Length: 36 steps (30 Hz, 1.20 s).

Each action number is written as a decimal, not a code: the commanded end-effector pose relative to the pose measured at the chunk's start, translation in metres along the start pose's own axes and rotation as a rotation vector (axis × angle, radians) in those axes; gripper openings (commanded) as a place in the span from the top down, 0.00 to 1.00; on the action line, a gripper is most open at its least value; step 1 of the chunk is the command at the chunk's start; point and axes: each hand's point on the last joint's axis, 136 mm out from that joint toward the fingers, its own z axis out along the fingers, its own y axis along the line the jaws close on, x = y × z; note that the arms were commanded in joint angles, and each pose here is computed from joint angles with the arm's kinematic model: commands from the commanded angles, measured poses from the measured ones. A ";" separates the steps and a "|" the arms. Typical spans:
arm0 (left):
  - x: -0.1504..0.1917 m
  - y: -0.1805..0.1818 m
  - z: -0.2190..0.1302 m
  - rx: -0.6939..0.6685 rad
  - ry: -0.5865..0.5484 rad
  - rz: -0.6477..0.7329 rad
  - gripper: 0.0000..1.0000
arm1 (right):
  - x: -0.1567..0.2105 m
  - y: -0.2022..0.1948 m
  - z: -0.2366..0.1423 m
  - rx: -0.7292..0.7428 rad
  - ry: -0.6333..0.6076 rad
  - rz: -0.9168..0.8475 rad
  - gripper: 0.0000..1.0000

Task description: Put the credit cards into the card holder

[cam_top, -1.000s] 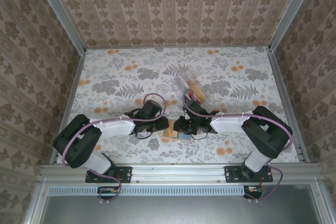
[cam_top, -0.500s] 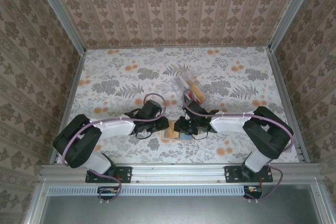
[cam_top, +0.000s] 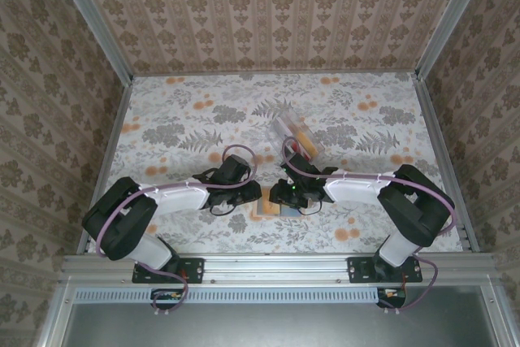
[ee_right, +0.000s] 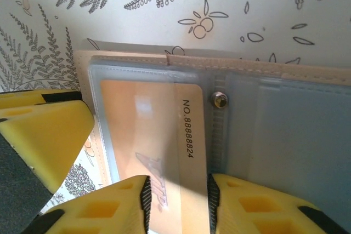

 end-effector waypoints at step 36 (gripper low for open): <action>-0.002 -0.004 -0.007 0.004 -0.020 -0.010 0.65 | -0.031 0.007 -0.067 0.114 -0.176 -0.095 0.51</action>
